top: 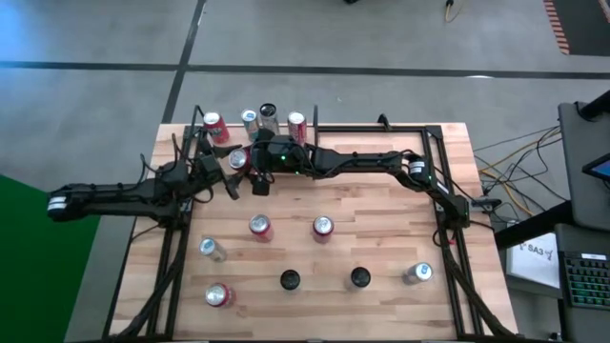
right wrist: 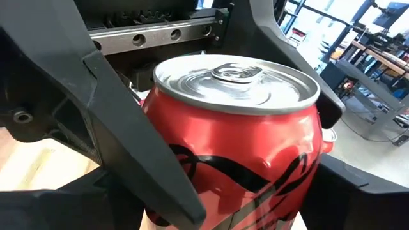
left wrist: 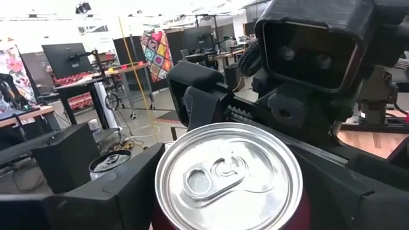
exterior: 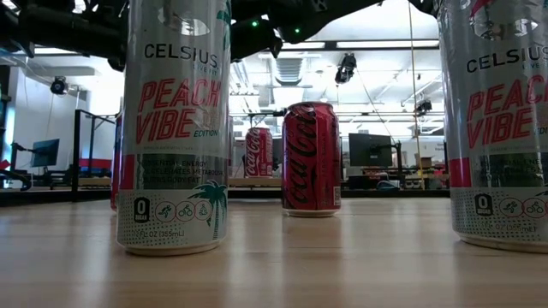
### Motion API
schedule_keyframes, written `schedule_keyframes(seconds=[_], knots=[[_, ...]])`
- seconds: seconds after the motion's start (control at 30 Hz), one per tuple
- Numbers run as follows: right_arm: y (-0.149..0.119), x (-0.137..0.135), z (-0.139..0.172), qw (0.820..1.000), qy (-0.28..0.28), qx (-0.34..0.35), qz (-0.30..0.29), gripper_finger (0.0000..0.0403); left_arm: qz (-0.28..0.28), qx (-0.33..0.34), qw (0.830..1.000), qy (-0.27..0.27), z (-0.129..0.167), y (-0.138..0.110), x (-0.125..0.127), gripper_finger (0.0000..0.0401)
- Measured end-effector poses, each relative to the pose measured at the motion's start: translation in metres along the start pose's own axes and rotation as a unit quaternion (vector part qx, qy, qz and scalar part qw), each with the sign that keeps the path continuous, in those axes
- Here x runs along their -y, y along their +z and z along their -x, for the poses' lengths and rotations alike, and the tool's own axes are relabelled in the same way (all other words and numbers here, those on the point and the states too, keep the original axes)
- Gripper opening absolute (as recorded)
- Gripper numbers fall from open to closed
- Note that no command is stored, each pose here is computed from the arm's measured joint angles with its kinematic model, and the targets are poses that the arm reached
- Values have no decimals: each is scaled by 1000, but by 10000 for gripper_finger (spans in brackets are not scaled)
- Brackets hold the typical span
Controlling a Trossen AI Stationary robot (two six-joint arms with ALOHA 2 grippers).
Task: Place canned beverage on shelf
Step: Put the top red black soda can on the shelf
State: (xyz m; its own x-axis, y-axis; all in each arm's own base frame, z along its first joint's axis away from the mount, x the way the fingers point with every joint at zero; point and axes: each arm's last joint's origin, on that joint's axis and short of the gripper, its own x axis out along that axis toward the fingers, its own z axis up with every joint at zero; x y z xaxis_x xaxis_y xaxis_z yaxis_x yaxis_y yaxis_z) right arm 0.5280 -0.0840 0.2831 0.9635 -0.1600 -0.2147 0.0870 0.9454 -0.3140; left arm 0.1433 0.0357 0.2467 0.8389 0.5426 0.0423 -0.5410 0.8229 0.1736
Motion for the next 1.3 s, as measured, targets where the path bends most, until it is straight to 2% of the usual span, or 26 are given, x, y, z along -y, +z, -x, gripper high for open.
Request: schedule_keyframes(seconds=[0.1,0.33,0.57,0.73,0.9,1.1,1.3], knots=[[-1,0,0,1000,3,-4,-10,302,9,1,1000,0,0,0,0,283],[-1,2,1,999,5,-9,-36,359,37,3,999,11,0,3,-1,283],[1,4,5,999,-4,-25,-33,366,52,4,998,35,1,3,-3,283],[11,12,20,998,-25,-60,-22,367,59,8,995,76,2,10,-7,283],[24,26,44,995,-29,-98,-13,368,42,-44,990,124,-3,12,-10,283],[41,44,77,990,-35,-133,-17,368,42,-119,981,148,-18,-2,-12,283],[54,55,108,985,-33,-165,-24,368,43,-164,976,136,-39,-14,-16,283]])
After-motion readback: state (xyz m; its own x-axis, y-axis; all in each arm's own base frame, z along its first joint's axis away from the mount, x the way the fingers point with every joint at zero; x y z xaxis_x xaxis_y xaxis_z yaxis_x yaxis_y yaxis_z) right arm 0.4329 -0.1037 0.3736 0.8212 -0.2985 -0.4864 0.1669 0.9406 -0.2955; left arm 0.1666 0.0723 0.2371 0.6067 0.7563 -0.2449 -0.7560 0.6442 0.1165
